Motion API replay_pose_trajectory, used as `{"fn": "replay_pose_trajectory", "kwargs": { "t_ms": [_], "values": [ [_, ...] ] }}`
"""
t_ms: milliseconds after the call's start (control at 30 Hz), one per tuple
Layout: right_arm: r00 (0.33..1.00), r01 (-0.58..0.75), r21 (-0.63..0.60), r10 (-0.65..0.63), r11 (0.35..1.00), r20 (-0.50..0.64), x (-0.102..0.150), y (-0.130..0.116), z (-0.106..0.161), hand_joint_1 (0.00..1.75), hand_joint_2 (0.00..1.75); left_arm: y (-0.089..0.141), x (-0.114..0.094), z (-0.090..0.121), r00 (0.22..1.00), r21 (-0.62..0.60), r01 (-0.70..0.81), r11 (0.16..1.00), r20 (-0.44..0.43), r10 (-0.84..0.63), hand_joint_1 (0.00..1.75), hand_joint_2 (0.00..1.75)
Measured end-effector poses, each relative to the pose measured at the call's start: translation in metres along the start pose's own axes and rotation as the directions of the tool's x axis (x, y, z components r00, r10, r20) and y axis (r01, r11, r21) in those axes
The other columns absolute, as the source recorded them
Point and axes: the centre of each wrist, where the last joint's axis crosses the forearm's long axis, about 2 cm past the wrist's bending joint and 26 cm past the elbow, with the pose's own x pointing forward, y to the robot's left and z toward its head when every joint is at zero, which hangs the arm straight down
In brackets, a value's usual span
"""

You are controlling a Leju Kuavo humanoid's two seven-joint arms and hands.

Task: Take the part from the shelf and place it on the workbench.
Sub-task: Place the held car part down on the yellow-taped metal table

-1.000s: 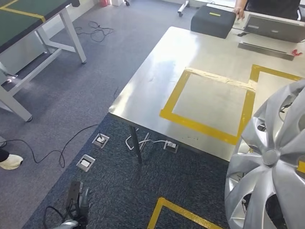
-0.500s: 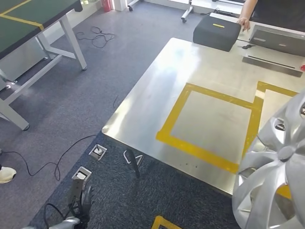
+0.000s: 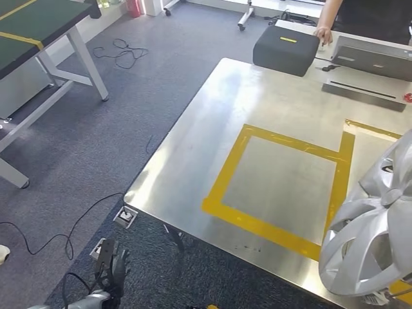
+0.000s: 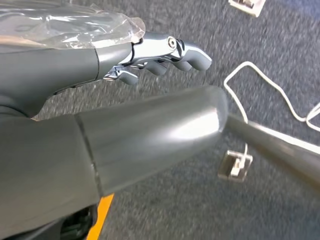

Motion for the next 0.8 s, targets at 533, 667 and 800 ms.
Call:
{"fn": "replay_pose_trajectory", "kwargs": {
  "t_ms": [533, 667, 800],
  "values": [
    [0.988, -0.149, -0.03, 0.147, 0.988, -0.05, -0.017, -0.011, -0.006, 1.75, 1.75, -0.005, 0.002, -0.002, 1.0, 0.001, 0.001, 1.0, 0.012, -0.001, 0.0, 0.0],
    [0.973, -0.216, -0.025, 0.213, 0.976, -0.085, -0.021, -0.015, -0.008, 1.75, 1.75, -0.005, 0.002, -0.002, 1.0, 0.0, 0.004, 1.0, 0.013, -0.004, 0.0, 0.0],
    [0.927, -0.351, 0.012, 0.349, 0.936, -0.137, -0.025, -0.028, -0.018, 1.75, 1.75, -0.005, 0.003, -0.002, 1.0, -0.004, 0.009, 1.0, 0.014, -0.009, 0.0, 0.0]
  ]
}}
